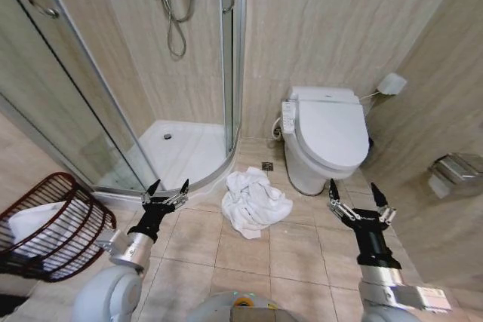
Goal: Discard the used towel into the hamper.
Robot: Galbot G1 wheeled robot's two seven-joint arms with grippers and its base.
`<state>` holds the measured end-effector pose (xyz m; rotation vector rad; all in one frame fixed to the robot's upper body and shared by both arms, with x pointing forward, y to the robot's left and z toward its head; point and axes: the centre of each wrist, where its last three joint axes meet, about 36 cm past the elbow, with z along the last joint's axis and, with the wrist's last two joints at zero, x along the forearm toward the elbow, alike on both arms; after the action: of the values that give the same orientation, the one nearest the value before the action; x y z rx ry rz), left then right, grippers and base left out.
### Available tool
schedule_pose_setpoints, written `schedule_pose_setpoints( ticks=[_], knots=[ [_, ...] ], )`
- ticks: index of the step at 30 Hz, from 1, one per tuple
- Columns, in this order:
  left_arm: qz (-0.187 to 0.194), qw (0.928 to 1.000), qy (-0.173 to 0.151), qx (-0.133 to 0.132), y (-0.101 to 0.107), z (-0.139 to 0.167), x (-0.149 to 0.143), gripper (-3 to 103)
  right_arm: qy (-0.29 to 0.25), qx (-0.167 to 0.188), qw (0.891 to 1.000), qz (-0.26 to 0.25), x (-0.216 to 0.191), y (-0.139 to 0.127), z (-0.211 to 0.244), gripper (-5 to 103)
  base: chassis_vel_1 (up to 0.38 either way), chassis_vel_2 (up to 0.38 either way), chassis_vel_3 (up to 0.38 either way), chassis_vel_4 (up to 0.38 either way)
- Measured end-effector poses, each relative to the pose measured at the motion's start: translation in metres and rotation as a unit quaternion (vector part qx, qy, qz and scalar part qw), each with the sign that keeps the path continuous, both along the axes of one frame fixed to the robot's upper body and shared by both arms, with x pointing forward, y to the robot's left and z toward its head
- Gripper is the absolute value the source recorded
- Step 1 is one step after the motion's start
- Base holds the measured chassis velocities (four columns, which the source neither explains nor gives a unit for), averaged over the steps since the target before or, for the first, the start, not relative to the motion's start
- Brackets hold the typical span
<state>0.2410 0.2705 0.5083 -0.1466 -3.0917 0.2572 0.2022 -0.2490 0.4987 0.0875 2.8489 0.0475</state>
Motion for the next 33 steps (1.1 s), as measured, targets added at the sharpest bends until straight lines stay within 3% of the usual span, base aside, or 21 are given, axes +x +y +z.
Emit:
schedule_pose_setpoints(
  ticks=[33],
  knots=[
    [0.0,1.0,0.0,0.0,0.0,0.0,0.0,100,0.0,0.0,1.0,0.0,0.0006,-0.0004,0.0004,100,-0.006,-0.005,-0.005,-0.007]
  ],
)
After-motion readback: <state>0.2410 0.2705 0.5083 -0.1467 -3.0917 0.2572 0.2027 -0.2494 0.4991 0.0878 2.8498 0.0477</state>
